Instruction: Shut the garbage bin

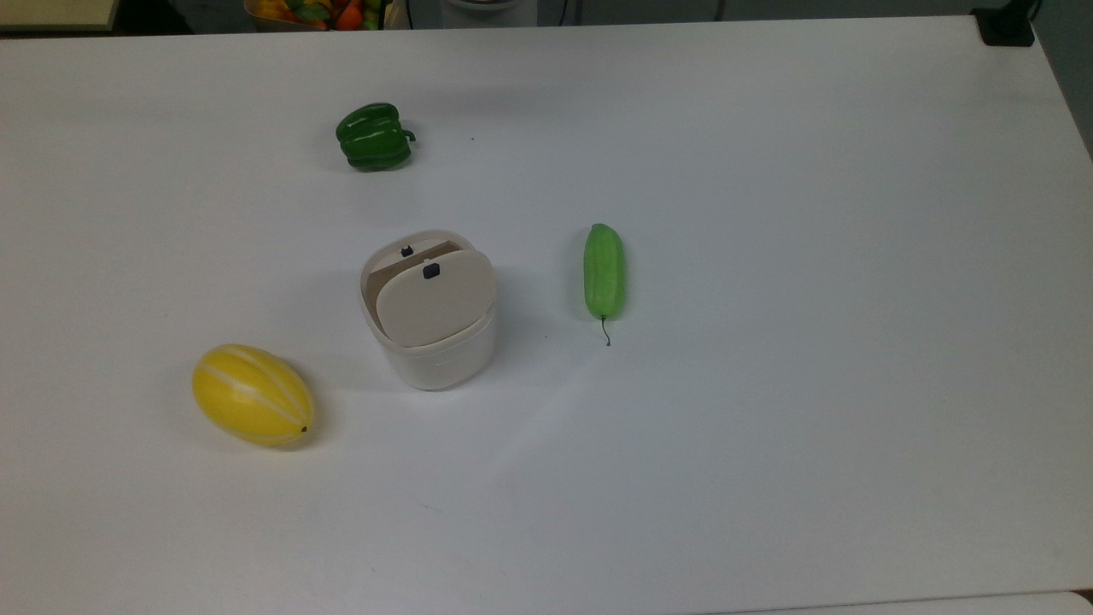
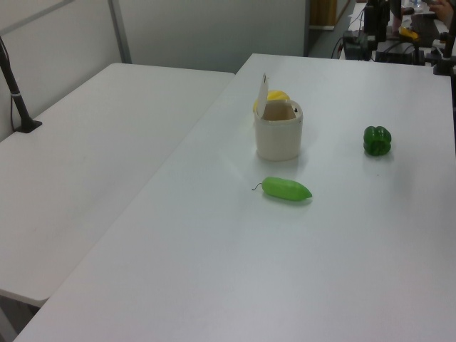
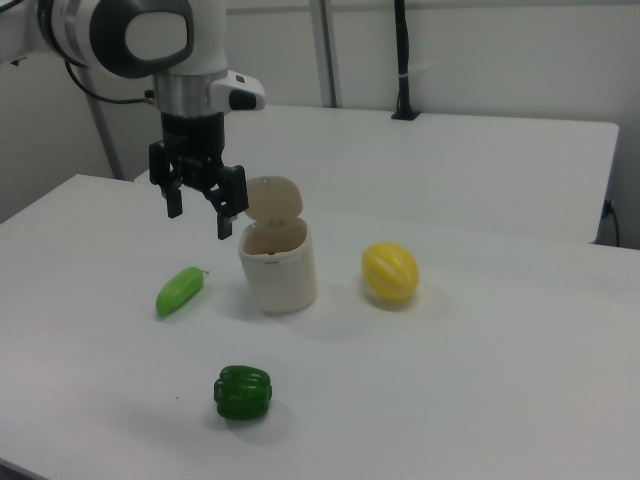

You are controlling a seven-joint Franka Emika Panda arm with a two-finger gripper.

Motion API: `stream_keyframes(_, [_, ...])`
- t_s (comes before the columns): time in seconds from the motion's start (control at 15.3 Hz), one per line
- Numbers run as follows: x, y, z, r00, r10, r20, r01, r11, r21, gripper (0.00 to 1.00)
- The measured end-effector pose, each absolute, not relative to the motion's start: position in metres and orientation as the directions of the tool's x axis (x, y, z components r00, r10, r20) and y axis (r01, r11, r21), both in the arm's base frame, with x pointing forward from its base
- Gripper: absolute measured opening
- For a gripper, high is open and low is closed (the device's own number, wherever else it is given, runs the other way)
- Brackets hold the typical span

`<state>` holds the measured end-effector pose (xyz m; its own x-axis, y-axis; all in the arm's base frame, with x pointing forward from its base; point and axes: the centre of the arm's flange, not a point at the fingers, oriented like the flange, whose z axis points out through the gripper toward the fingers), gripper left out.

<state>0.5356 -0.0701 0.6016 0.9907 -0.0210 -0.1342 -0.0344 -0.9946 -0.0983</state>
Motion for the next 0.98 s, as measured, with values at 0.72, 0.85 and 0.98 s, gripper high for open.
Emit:
stream_keyframes(0.72, [0.576, -0.064, 0.621, 0.993, 0.055, 0.107, 0.074, -0.979, -0.191, 0.24])
stream_keyframes(0.85, [0.586, -0.064, 0.626, 0.984, 0.046, 0.175, 0.078, -0.981, -0.179, 0.02])
stream_keyframes(0.98, [0.598, -0.062, 0.627, 0.969, 0.042, 0.243, 0.085, -0.982, -0.166, 0.01])
